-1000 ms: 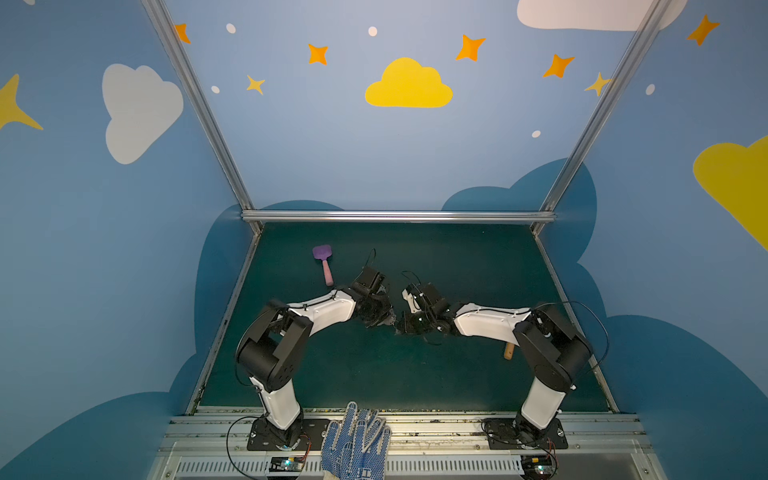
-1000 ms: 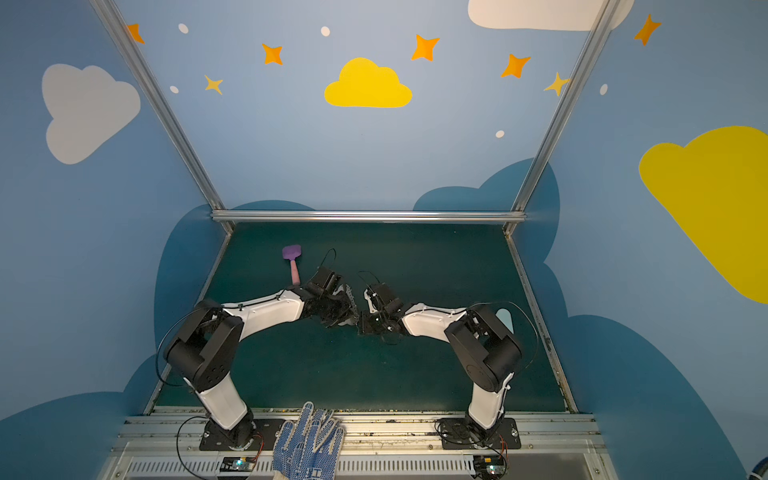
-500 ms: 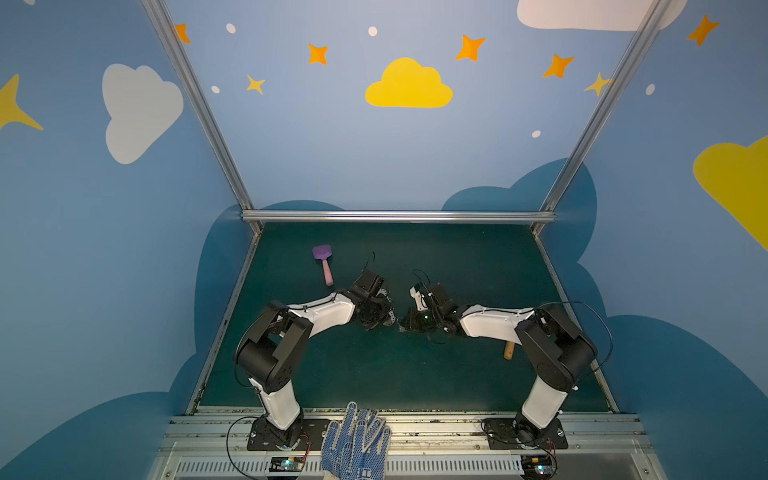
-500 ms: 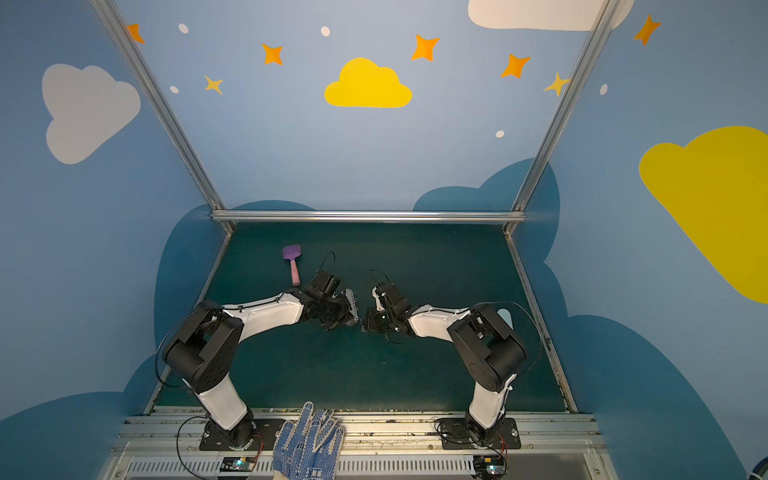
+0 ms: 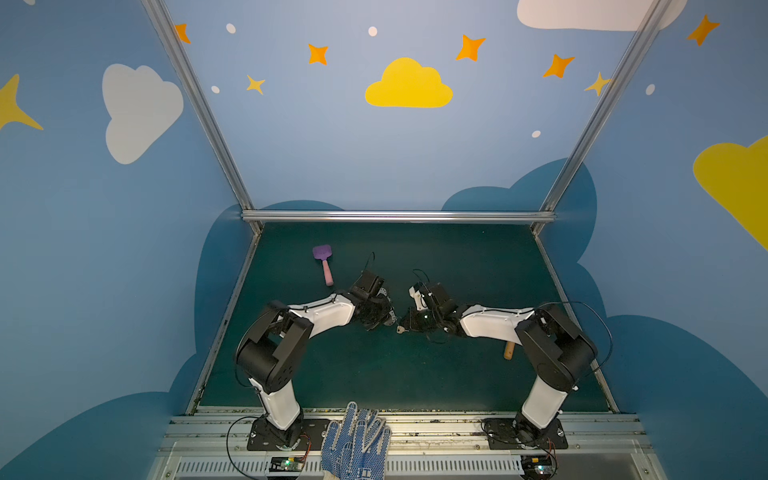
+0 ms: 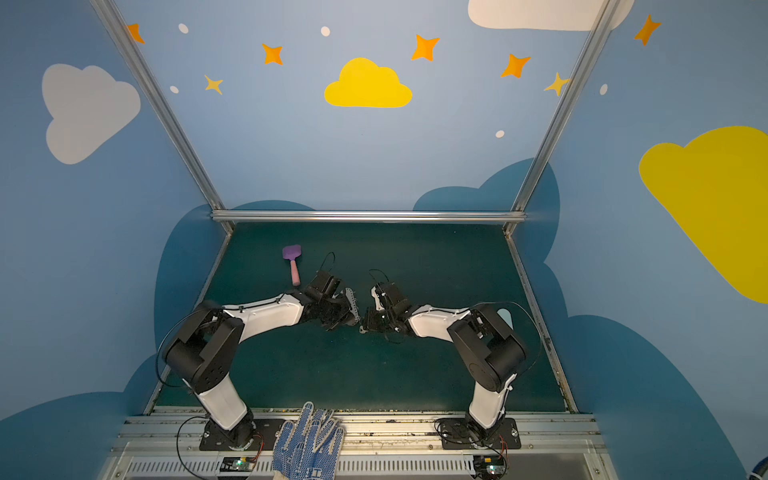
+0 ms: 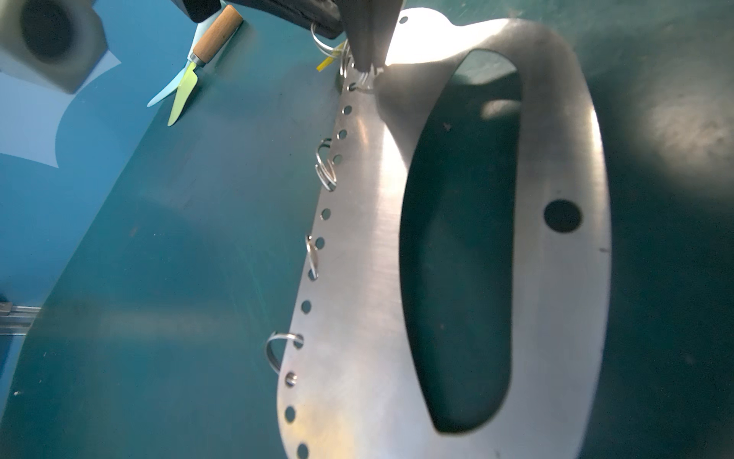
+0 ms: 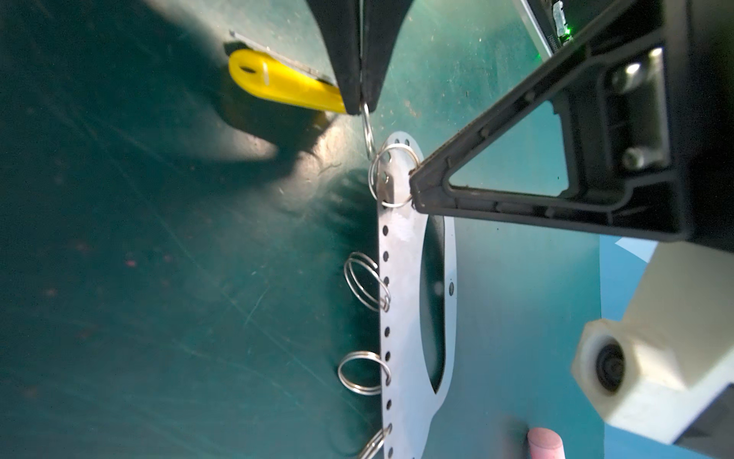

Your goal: Put the keys on the keyring

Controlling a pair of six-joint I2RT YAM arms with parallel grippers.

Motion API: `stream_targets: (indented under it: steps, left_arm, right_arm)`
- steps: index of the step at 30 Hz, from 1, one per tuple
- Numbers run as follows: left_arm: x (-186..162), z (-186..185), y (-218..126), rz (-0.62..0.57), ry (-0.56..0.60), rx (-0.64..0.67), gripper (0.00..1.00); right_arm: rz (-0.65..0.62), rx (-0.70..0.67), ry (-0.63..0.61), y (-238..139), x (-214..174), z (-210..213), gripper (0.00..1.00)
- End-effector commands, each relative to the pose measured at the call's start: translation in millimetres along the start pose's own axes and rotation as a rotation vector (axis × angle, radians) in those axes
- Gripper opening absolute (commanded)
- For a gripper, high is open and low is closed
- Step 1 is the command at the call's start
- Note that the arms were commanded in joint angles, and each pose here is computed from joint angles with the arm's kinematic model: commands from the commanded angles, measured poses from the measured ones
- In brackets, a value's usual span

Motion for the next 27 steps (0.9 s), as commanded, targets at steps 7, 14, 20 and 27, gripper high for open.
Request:
stream_targets:
  steps: [7, 14, 20, 27]
  left_arm:
    - [-4.2, -5.9, -4.7, 0.006, 0.011, -0.021, 0.04]
    - [-4.7, -5.8, -3.4, 0.007, 0.01, -0.019, 0.04]
    - [-4.5, -7.8, -4.1, 0.009, 0.014, -0.026, 0.04]
    - [-5.7, -2.9, -3.0, 0.008, 0.008, -0.015, 0.04]
  right_arm:
    - [-0.023, -0.004, -0.003, -4.4, 0.7, -1.1, 0.0]
    - [-0.026, -0.004, -0.006, -4.2, 0.0, -1.7, 0.0]
    - [-0.033, -0.011, 0.002, -3.5, -0.3, -3.4, 0.0]
    - [-0.061, -0.001, 0.006, -6.4, 0.6, -4.0, 0.0]
Point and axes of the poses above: each gripper's point midway between its finger pads, its own y axis out along the fingers, its own z axis along the line the jaws close on, x = y × z, the point moved 10 cm from there along -y, back along the fingers, and after that the axes turned 1 degree about -y, right-handed, at the moved point
